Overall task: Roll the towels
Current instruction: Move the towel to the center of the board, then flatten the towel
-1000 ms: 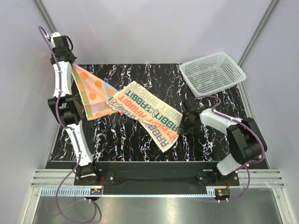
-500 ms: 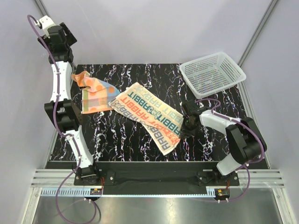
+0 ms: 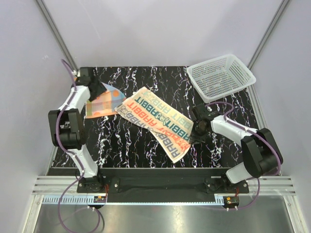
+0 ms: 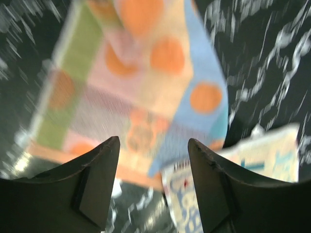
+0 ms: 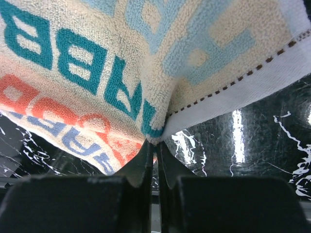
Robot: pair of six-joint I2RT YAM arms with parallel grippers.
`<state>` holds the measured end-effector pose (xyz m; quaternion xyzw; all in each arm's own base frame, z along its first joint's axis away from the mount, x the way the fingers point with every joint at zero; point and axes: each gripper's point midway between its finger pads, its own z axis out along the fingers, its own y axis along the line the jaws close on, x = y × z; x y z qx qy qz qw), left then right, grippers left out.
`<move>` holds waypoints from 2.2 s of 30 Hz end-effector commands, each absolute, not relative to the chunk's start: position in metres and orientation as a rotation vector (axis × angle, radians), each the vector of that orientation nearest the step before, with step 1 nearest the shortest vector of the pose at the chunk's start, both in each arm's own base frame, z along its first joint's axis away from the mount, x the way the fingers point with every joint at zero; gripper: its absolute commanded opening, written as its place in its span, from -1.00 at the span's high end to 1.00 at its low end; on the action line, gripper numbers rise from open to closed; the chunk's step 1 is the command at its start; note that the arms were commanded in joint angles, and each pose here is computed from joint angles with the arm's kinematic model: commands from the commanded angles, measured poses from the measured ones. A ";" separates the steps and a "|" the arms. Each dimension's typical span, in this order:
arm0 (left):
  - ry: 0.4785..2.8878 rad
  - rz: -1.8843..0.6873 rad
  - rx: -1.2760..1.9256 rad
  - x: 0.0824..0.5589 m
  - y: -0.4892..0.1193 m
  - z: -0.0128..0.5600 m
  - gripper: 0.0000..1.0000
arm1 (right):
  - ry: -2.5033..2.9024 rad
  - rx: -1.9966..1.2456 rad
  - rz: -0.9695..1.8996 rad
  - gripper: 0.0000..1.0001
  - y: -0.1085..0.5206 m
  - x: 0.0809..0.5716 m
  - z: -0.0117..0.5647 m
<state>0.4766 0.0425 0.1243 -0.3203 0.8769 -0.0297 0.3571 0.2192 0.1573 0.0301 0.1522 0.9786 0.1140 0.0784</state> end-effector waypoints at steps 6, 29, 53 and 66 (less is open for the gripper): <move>2.330 -0.310 -0.787 0.480 -0.013 0.098 -0.38 | 2.921 0.479 0.330 0.83 0.150 0.208 0.036; 2.243 -0.218 -0.878 0.633 0.094 0.055 -0.70 | 2.887 0.442 0.112 -0.35 0.119 0.224 0.060; 1.879 -0.435 -0.799 0.512 0.063 0.279 -0.98 | 2.968 0.158 0.255 -0.41 0.249 0.139 0.039; 1.994 -0.439 -0.730 0.439 0.038 0.251 -0.98 | 2.995 0.183 0.050 0.39 0.237 0.126 -0.001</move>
